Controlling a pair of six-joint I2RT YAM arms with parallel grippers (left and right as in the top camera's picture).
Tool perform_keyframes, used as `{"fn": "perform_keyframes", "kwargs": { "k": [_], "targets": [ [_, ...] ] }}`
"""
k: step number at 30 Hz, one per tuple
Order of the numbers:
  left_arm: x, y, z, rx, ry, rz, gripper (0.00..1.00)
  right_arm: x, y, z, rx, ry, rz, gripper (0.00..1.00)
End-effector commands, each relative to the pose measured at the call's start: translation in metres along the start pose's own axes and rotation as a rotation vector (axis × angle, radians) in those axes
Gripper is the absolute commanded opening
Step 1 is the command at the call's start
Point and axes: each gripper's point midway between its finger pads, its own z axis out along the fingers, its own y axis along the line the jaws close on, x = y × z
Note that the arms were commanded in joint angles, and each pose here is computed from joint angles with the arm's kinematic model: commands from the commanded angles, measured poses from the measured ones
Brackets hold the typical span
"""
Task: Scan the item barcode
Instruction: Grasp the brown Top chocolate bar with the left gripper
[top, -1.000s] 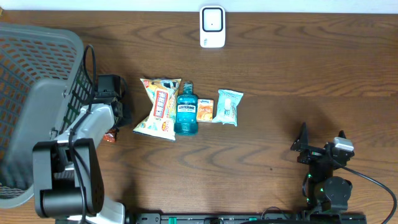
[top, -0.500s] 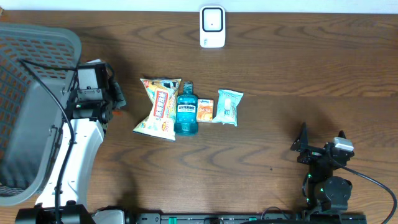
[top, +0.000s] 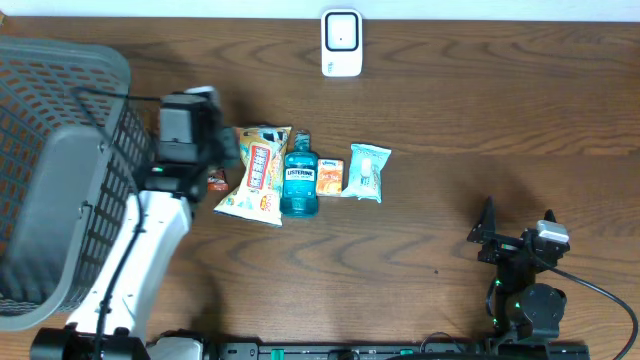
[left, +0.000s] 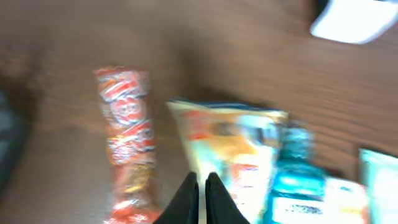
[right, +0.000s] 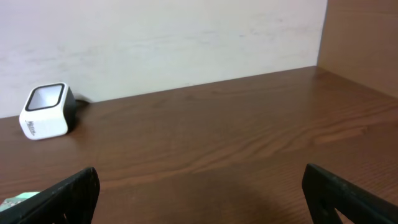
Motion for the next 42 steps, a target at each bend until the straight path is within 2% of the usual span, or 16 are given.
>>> {"fn": "perform_keyframes", "kwargs": {
  "k": [1,2,3,5,7,10,11,19,23,26,29,38,39,42],
  "targets": [
    [-0.004,-0.031,-0.003,0.017,-0.042,0.060,0.07,0.001,0.002,0.000,-0.010,0.001,-0.014,0.99],
    [-0.005,-0.028,-0.004,-0.027,-0.056,0.062,0.07,0.001,0.002,0.000,-0.010,0.001,-0.014,0.99],
    [-0.007,-0.020,-0.004,-0.092,-0.073,0.041,0.15,0.001,0.002,0.000,-0.010,0.001,-0.014,0.99],
    [-0.010,0.007,-0.008,-0.249,-0.110,-0.023,0.38,0.001,0.002,0.000,-0.010,0.001,-0.014,0.99],
    [-0.010,0.031,-0.010,-0.352,-0.119,-0.056,0.57,0.001,0.002,0.000,-0.010,0.001,-0.014,0.99],
    [-0.006,0.053,-0.002,-0.397,-0.087,-0.087,0.73,0.001,0.002,0.000,-0.010,0.001,-0.014,0.99],
    [-0.003,0.060,0.002,-0.414,-0.074,-0.095,0.75,0.001,0.002,0.000,-0.010,0.001,-0.014,0.99],
    [0.037,0.084,0.049,-0.484,0.091,-0.063,0.75,0.001,0.002,0.000,-0.010,0.001,-0.014,0.99],
    [0.055,0.083,0.074,-0.461,0.150,-0.059,0.75,0.001,0.002,0.000,-0.010,0.001,-0.014,0.99],
    [0.061,0.083,0.085,-0.454,0.162,-0.074,0.75,0.001,0.002,0.000,-0.010,0.001,-0.014,0.99],
    [0.062,0.083,0.093,-0.453,0.155,-0.079,0.80,0.001,0.002,0.000,-0.010,0.001,-0.014,0.99],
    [0.085,0.083,0.119,-0.428,0.216,-0.078,0.80,0.001,0.002,0.000,-0.010,0.001,-0.014,0.99],
    [0.089,0.084,0.120,-0.431,0.226,-0.076,0.78,0.001,0.002,0.000,-0.010,0.001,-0.014,0.99],
    [0.095,0.086,0.122,-0.439,0.246,-0.072,0.36,0.001,0.002,0.000,-0.010,0.001,-0.014,0.99]
  ]
}}
